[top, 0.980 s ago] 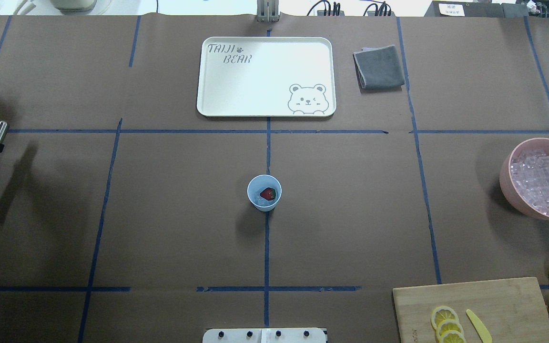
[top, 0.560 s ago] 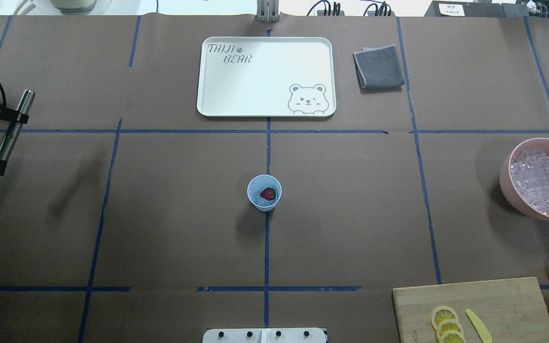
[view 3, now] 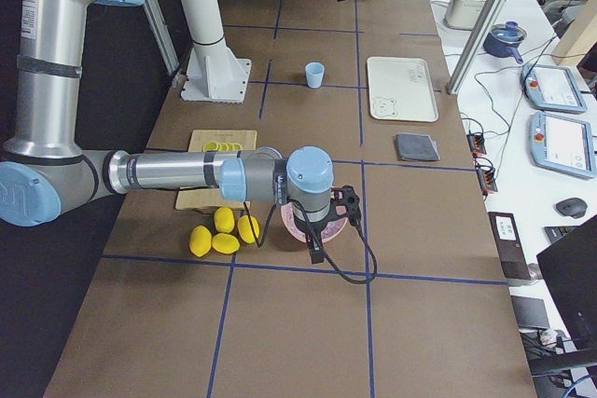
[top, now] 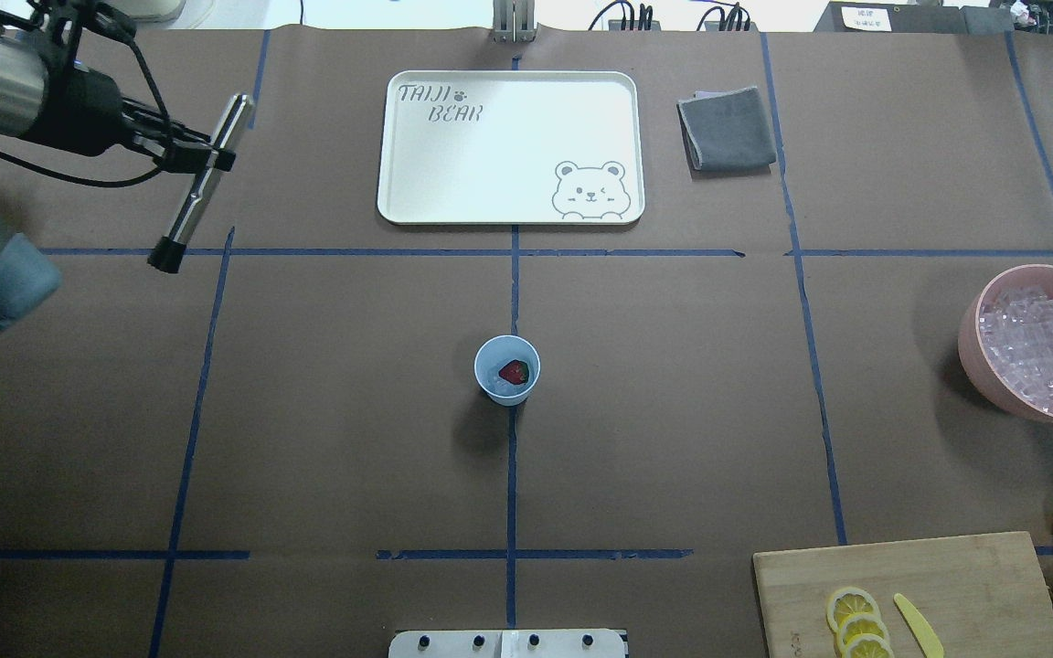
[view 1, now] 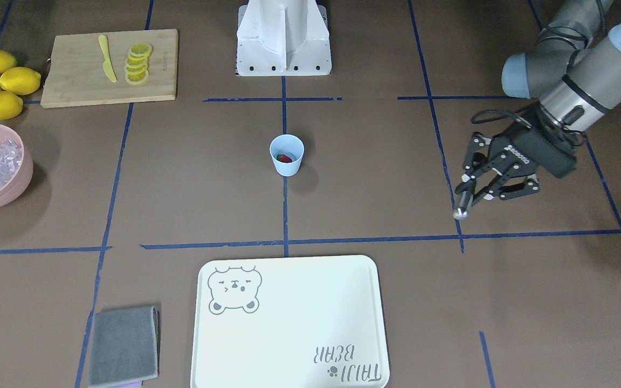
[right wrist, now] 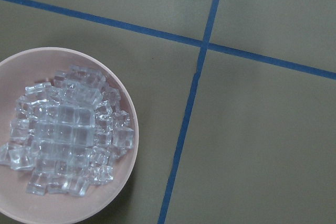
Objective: Mash ice and strawberries in cup
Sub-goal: 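Carry the metal pestle with the left gripper over the blue cup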
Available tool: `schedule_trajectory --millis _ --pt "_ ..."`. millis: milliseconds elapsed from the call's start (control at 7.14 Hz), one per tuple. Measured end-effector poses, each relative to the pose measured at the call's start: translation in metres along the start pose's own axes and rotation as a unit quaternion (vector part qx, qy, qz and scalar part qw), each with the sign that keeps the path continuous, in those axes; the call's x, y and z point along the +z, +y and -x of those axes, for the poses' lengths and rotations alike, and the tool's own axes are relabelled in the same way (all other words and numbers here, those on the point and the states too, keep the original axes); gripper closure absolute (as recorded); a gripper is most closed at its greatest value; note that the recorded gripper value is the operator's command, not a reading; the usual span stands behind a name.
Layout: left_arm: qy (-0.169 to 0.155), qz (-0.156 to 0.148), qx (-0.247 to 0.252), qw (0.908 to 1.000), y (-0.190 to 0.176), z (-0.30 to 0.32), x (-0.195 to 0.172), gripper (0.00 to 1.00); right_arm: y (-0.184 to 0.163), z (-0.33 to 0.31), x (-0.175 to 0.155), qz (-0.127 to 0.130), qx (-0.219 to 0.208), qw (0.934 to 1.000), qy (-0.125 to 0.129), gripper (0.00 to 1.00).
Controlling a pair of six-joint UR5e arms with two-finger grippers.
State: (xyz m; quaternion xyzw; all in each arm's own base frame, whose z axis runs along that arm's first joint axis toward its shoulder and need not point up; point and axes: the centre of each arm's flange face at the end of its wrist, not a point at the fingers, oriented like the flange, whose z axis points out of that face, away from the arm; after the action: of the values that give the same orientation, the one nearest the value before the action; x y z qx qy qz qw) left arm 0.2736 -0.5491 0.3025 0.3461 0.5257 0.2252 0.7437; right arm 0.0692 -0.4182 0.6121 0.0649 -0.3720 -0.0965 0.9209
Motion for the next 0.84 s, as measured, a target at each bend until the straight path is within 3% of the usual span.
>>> schedule_trajectory --millis 140,420,840 --pt "0.04 -0.022 0.039 0.9982 -0.009 -0.042 0.02 0.97 0.0 0.0 0.0 0.0 0.0 1.0 0.0 0.01" --pt "0.097 -0.1 0.112 0.9839 -0.004 -0.105 0.048 0.95 -0.001 0.0 0.0 0.0 -0.001 1.0 0.0 0.01" --pt "0.142 -0.27 0.154 0.9399 -0.001 -0.183 0.075 0.92 0.0 0.0 0.0 0.0 -0.001 1.0 0.0 0.01"
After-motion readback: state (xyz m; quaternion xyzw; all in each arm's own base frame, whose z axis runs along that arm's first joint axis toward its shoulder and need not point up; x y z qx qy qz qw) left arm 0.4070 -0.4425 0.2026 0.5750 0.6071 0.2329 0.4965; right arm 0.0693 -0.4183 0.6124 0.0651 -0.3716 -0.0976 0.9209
